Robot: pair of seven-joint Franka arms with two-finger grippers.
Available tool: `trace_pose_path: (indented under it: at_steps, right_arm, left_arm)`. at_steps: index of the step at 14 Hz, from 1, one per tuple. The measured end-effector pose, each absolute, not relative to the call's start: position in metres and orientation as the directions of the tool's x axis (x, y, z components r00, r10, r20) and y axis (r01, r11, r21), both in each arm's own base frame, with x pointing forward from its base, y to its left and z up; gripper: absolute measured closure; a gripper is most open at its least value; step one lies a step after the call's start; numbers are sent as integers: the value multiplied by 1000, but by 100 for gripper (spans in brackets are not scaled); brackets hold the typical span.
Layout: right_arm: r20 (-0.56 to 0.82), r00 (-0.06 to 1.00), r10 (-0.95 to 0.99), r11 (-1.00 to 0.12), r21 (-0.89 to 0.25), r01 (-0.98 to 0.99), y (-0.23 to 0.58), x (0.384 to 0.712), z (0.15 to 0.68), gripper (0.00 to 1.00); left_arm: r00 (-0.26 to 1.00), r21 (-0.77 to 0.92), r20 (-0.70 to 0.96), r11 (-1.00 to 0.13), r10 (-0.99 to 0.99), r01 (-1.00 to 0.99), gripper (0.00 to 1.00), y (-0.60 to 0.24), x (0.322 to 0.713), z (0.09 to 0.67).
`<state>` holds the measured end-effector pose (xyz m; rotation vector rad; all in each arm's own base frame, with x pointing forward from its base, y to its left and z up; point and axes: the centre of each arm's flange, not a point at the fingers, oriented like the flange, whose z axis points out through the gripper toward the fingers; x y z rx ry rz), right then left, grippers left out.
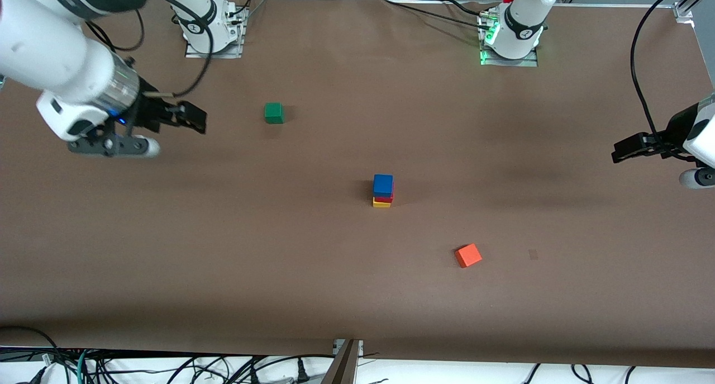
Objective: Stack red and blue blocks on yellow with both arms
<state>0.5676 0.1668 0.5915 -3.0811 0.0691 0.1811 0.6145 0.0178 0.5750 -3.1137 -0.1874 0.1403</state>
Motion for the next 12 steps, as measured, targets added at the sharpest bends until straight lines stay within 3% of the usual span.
trace_pose_path:
  at_steps: [3, 8, 12]
  right_arm:
    - [-103, 994, -24, -998, -49, -30, 141, 542, 583, 0]
    - [-78, 996, 42, -997, -62, 38, 87, 553, 577, 0]
    - [-67, 996, 62, -997, -51, 59, 87, 553, 579, 0]
  left_arm:
    - [989, -24, -88, -993, 121, 119, 0, 18, 614, 575]
    - [989, -24, -88, -993, 121, 119, 0, 18, 614, 575]
    - [989, -24, -88, -993, 121, 119, 0, 18, 614, 575]
